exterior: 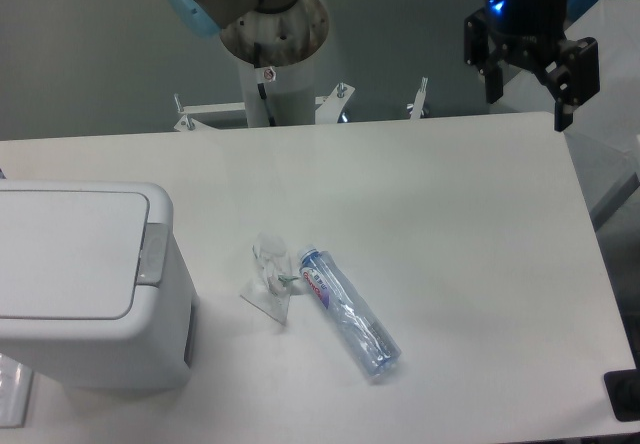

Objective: Open the trash can
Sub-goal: 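Move the open gripper over the table toward the white trash can lid, then lower the gripper onto the lid edge and push it open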

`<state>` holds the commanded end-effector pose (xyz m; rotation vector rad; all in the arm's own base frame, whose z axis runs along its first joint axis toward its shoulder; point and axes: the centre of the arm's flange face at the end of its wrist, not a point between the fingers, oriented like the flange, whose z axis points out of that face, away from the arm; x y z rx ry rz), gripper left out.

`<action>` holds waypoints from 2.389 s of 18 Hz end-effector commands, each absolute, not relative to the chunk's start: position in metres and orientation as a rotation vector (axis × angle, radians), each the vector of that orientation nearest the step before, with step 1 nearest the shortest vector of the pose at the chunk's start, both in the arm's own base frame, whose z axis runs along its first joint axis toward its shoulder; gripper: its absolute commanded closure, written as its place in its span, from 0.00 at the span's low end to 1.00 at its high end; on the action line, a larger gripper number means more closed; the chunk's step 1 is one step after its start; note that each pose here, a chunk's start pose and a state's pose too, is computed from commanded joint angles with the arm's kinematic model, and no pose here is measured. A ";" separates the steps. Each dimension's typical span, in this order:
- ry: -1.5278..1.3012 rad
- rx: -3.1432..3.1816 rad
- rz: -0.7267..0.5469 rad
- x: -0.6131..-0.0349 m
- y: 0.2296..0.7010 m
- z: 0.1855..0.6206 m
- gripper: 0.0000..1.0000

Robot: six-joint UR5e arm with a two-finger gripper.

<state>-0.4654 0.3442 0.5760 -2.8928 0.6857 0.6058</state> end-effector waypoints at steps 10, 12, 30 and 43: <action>0.414 -2.867 0.546 -0.459 0.358 0.574 0.00; 0.317 -2.858 0.530 -0.451 0.373 0.576 0.00; -0.533 -2.591 0.291 -0.342 0.513 0.550 0.00; -0.846 -2.534 -0.003 -0.255 0.582 0.505 0.00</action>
